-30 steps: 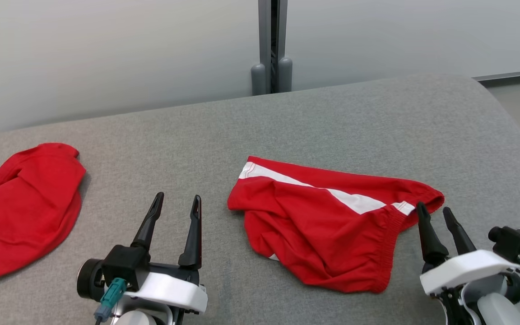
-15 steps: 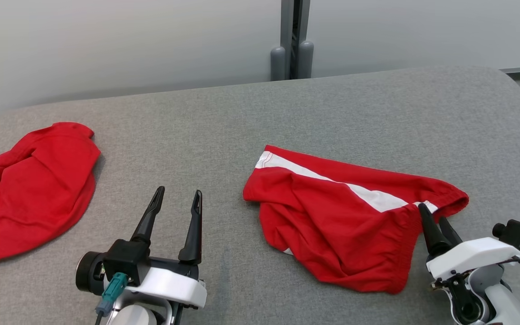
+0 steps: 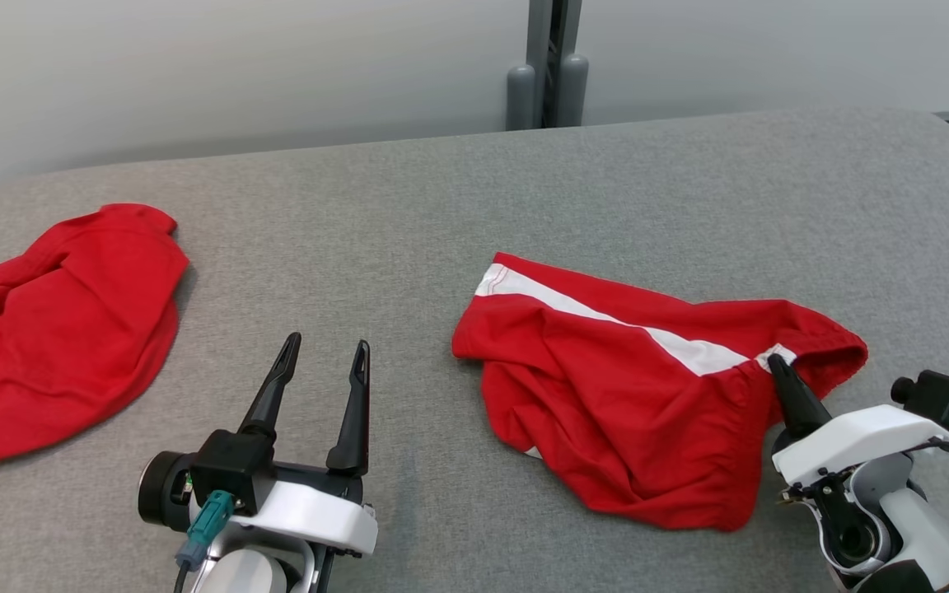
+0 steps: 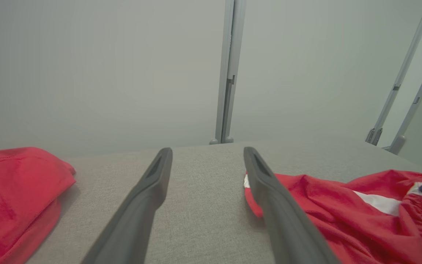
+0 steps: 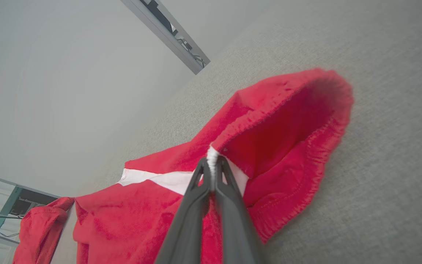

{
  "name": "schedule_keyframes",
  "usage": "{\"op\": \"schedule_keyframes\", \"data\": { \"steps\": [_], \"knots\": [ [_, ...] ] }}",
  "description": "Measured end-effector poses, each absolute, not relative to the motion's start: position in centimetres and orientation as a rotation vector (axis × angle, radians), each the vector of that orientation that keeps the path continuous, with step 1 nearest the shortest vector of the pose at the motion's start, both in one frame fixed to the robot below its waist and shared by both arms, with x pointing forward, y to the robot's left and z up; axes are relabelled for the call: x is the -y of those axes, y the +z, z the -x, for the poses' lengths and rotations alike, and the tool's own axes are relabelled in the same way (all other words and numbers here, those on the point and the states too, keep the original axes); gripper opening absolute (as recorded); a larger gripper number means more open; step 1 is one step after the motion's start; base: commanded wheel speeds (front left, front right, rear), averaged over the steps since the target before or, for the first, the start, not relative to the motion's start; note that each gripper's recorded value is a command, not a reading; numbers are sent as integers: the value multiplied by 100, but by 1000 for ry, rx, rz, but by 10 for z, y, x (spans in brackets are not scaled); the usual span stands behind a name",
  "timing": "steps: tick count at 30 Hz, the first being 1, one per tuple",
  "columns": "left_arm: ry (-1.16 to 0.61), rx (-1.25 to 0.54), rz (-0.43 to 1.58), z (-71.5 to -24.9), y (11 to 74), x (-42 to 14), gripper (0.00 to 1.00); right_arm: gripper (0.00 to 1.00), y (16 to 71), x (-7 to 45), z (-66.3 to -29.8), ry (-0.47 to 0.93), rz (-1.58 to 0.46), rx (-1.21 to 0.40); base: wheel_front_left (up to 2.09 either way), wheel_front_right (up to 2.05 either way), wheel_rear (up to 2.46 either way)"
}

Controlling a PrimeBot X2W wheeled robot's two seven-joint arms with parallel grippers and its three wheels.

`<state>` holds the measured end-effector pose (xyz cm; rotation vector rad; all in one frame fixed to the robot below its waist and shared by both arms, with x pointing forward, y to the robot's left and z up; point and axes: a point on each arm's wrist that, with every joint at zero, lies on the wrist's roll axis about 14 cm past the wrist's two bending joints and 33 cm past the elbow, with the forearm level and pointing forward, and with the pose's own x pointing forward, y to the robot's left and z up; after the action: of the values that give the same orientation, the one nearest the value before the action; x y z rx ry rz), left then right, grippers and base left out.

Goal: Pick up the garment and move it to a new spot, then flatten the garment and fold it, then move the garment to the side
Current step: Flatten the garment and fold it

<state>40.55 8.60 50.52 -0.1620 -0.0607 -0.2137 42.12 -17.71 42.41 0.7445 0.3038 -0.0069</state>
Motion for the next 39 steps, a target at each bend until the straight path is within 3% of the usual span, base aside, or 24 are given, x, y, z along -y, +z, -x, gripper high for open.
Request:
{"op": "schedule_keyframes", "data": {
  "steps": [17, 28, 35, 39],
  "knots": [
    [-423, -141, 78, -467, 440, -28, 100, 0, 423, 166, -392, 115, -639, -329, 0, 0, 0],
    [-545, -515, 98, -527, 392, 23, 100, 0, 421, 160, -413, 137, -604, -324, 0, 0, 0],
    [-641, -750, 170, -518, 385, 58, 100, 0, 422, 170, -424, 120, -592, -315, 0, 0, 0],
    [-653, -806, 61, -528, 379, 36, 100, 0, 426, 170, -432, 124, -599, -300, 0, 0, 0]
  ]
}}
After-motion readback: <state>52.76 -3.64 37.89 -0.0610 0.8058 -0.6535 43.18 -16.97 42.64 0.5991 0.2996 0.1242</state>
